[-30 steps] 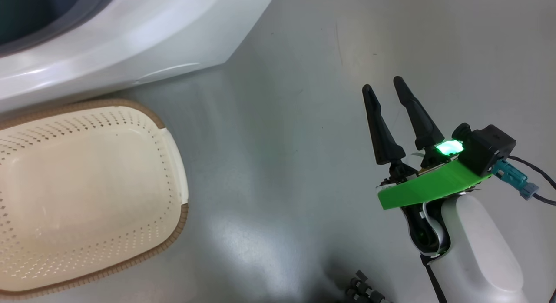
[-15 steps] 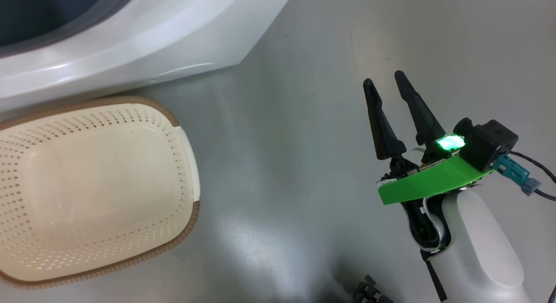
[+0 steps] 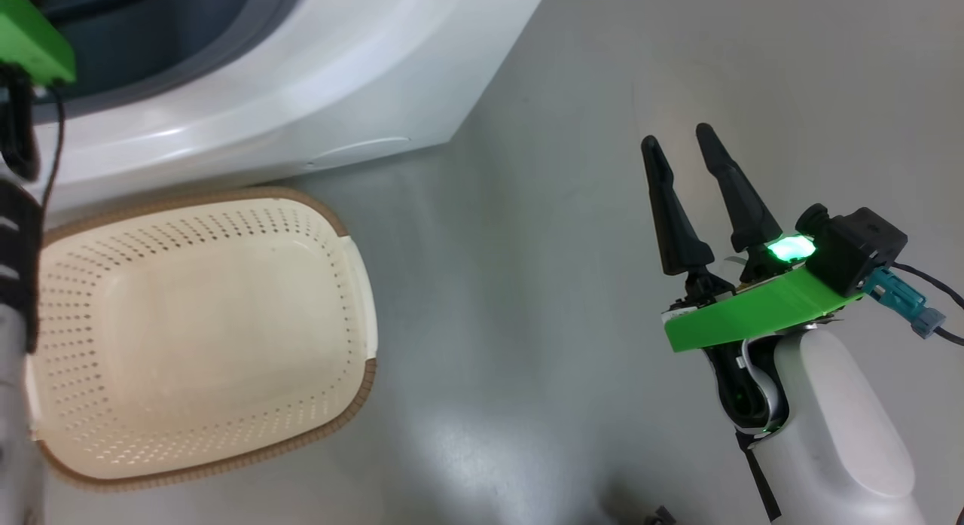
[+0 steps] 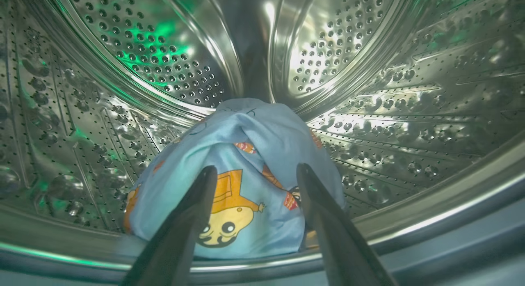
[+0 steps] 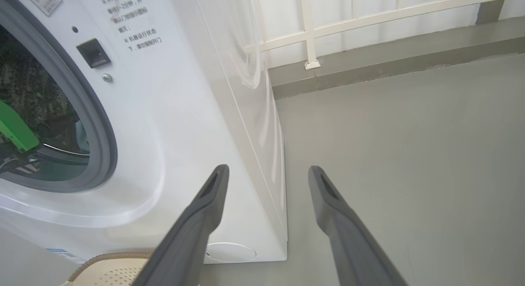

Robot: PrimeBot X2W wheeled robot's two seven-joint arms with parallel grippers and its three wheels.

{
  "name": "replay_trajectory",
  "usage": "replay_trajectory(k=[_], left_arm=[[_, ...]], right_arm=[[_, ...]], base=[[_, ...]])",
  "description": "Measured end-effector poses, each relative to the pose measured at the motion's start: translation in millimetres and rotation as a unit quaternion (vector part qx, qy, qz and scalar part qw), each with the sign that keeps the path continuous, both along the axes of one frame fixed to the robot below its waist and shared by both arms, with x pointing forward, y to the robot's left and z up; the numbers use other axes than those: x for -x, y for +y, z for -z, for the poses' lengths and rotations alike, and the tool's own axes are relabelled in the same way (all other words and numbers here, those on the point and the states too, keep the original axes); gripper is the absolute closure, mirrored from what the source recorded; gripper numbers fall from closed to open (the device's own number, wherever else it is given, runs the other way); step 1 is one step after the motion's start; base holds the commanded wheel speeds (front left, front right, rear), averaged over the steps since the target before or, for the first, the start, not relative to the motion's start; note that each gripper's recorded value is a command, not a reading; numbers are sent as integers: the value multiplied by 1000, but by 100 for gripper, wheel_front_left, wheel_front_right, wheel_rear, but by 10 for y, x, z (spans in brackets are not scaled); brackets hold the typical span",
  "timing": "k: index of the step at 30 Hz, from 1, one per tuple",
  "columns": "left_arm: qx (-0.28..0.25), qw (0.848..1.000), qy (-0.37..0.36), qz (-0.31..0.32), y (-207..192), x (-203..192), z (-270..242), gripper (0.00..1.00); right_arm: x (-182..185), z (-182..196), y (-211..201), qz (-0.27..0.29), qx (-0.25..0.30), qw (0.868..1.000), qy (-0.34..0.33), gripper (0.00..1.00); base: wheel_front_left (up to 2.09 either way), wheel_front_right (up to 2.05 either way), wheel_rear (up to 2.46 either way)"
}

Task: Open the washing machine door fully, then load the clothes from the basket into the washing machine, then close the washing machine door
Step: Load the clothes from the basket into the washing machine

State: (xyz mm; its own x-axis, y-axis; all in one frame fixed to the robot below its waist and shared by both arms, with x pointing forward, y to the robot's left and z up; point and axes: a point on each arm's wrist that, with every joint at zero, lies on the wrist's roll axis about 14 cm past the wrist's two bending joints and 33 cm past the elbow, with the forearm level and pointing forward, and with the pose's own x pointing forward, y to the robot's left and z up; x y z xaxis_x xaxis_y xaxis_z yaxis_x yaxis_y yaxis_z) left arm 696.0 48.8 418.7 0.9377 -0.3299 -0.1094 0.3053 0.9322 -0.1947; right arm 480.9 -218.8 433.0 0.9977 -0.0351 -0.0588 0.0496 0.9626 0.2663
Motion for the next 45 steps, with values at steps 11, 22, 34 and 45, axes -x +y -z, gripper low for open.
replay_trajectory(k=[11,22,34,45], left_arm=[[13,999,-29,2,105,366,-177,0],[27,998,-60,-7,280,875,-415,0],[21,996,-86,-29,542,1480,-643,0],[23,993,-90,-67,815,1995,-753,0]], right_arm=[[-5,-180,64,-10,-5,1000,-22,0],[79,-396,113,-22,-3,999,-44,0],[181,-668,171,-36,0,997,-72,0],[308,-830,229,-51,5,995,-87,0]], base=[[0,0,0],[0,0,0],[0,0,0],[0,0,0]])
